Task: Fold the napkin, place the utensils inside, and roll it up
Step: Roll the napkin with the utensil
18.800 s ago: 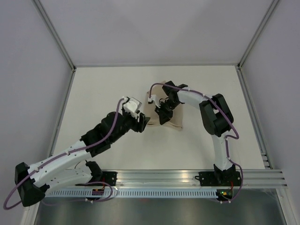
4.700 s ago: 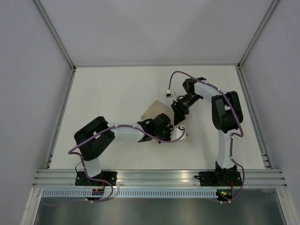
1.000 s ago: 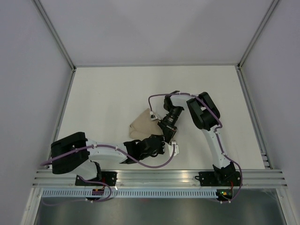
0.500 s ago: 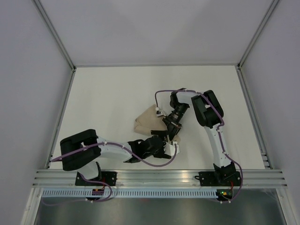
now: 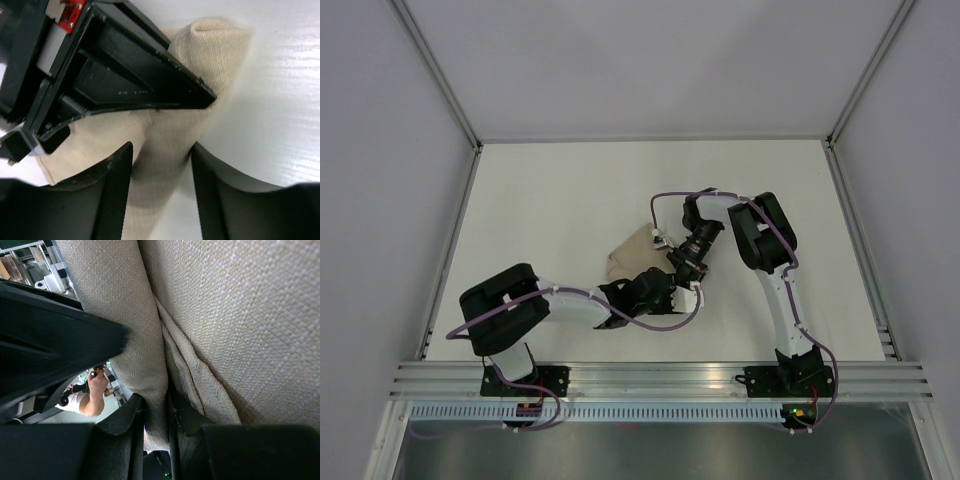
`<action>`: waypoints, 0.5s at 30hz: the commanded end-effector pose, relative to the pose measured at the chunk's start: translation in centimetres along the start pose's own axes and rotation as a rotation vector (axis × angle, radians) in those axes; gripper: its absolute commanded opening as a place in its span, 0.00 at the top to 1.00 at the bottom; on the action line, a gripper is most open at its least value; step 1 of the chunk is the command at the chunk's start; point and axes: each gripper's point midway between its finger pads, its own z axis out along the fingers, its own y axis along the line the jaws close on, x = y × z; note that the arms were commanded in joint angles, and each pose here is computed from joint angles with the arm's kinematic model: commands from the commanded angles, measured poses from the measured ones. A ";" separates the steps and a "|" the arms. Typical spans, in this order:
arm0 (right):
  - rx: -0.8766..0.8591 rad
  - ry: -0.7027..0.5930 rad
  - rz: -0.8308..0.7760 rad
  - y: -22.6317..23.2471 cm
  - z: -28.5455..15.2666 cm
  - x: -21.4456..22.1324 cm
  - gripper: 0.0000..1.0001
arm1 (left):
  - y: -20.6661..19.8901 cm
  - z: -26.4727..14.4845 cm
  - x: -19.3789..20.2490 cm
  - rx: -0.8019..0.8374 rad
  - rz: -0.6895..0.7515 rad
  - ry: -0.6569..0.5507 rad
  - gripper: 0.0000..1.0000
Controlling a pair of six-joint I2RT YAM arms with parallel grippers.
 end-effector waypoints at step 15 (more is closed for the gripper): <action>0.295 0.023 -0.177 -7.9 -1.6 -0.8 0.64 | -6.4 1.9 2.7 0.370 -0.115 0.121 0.98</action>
